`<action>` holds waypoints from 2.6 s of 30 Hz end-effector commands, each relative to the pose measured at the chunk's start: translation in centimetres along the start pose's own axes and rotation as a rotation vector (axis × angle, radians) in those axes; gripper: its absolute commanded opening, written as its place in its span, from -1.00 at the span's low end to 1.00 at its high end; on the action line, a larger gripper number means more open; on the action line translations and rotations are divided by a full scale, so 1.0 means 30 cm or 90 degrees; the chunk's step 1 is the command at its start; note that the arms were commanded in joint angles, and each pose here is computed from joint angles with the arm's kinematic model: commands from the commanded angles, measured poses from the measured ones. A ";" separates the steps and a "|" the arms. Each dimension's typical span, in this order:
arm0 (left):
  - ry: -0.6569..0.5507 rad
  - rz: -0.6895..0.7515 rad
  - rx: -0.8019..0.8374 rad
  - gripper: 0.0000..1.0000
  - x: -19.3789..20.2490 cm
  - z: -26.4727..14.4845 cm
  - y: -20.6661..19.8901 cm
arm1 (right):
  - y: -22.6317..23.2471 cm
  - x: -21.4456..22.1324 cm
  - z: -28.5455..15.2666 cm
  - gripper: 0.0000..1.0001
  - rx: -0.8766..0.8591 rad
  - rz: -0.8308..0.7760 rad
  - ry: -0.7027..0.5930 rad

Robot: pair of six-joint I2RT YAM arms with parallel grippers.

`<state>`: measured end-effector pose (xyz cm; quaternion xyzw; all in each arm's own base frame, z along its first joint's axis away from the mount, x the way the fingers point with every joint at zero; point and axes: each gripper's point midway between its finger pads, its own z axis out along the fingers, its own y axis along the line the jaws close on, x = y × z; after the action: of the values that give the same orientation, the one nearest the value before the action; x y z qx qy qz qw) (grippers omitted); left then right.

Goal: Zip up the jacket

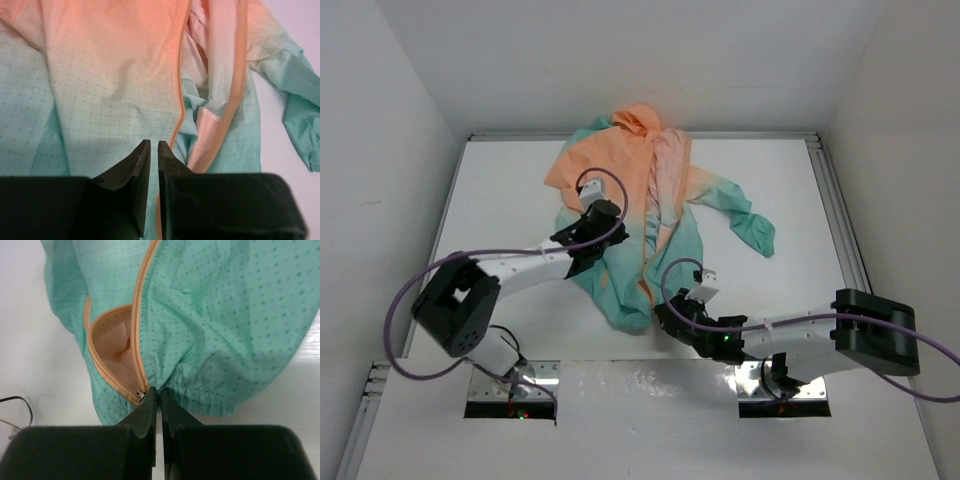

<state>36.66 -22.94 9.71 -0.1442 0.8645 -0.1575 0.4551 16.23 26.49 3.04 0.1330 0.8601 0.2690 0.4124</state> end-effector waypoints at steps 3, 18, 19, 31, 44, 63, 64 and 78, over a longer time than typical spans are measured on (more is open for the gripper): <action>-0.027 0.001 -0.016 -0.64 -0.006 -0.166 0.154 | 0.079 -0.037 -0.003 -1.00 -0.034 0.046 -0.026; 0.059 -0.058 -0.116 -0.47 0.177 -0.135 0.453 | 0.111 0.013 -0.006 -1.00 -0.063 0.007 0.023; 0.055 -0.067 -0.116 -0.51 0.160 -0.109 0.449 | 0.114 0.010 -0.006 -1.00 -0.064 0.007 0.021; 0.067 -0.030 -0.033 -0.51 0.024 0.126 0.184 | 0.103 -0.030 0.043 -1.00 -0.002 0.048 -0.042; 0.085 0.005 0.125 -0.52 0.246 -0.409 0.171 | 0.074 -0.078 0.023 -1.00 -0.011 0.095 -0.079; 0.179 0.084 0.325 -0.03 0.510 -0.588 -0.086 | 0.032 -0.052 -0.024 -1.00 -0.036 0.081 -0.033; 0.171 0.088 0.315 -0.03 0.508 -0.576 -0.081 | 0.034 -0.050 -0.025 -1.00 -0.037 0.080 -0.030; 0.144 0.112 0.288 -0.10 0.519 -0.507 -0.121 | 0.047 -0.030 -0.038 -1.00 -0.066 0.072 -0.005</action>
<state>15.04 -28.62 5.58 0.0603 0.8816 -0.2973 0.3616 15.84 26.20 3.84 0.1593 0.8463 0.3104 0.4026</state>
